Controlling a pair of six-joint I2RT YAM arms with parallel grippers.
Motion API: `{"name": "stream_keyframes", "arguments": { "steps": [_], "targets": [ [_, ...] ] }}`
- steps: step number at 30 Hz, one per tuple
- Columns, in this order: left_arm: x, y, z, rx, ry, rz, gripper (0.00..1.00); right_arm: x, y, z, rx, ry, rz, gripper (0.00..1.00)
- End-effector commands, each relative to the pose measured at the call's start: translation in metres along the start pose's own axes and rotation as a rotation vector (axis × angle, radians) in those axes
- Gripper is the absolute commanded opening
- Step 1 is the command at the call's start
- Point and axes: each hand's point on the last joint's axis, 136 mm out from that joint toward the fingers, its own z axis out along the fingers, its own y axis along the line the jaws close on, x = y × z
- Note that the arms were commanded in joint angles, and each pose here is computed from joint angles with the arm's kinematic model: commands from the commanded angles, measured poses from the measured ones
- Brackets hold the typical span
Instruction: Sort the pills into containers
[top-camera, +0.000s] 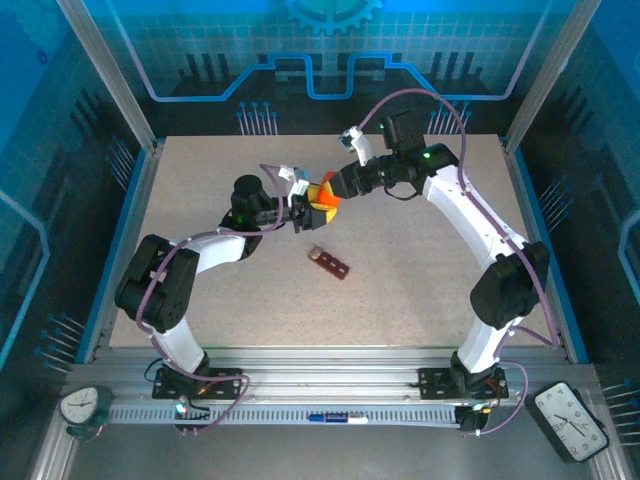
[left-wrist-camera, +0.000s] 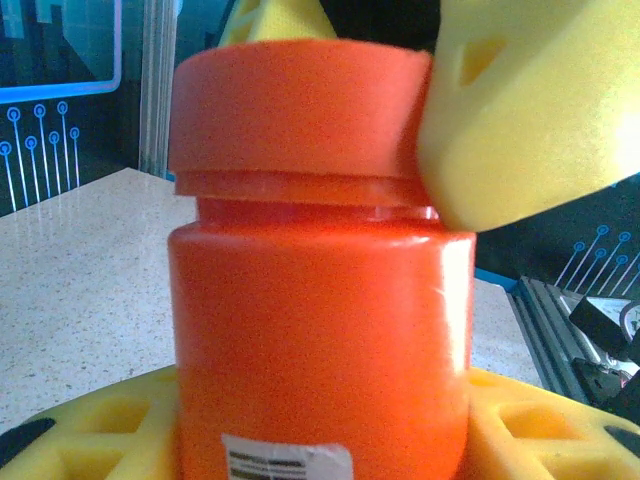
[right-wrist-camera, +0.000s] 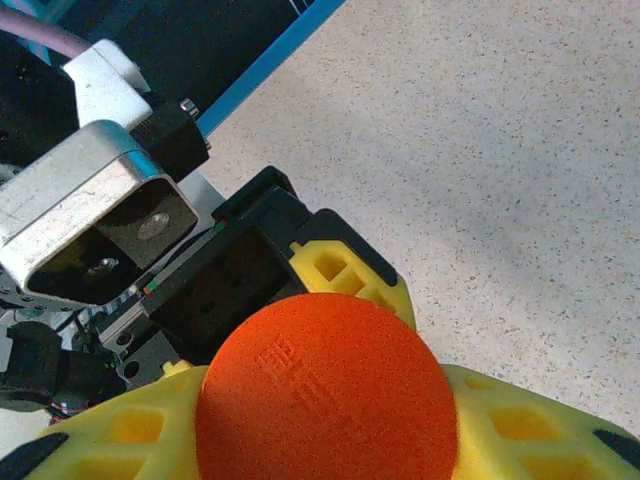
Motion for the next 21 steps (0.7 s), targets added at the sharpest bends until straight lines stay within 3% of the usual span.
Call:
{"name": "stream_keyframes", "arguments": {
  "steps": [1,7,15,17,21],
  "targets": [
    [-0.027,-0.010,0.000,0.030,-0.049,0.079,0.00,0.001,0.011,0.004,-0.024,-0.009,0.096,0.27],
    [-0.025,-0.004,0.001,0.001,-0.047,0.088,0.00,0.015,0.006,0.015,0.053,-0.031,0.320,0.21],
    [-0.021,0.000,0.000,-0.026,-0.044,0.091,0.00,0.009,-0.001,0.012,0.112,-0.087,0.228,0.21],
    [-0.020,0.003,-0.001,-0.047,-0.047,0.091,0.11,0.006,-0.004,0.007,0.144,-0.105,0.185,0.21],
    [-0.017,0.009,-0.004,-0.095,-0.055,0.093,0.41,-0.003,-0.016,0.000,0.201,-0.149,0.140,0.21]
  ]
}}
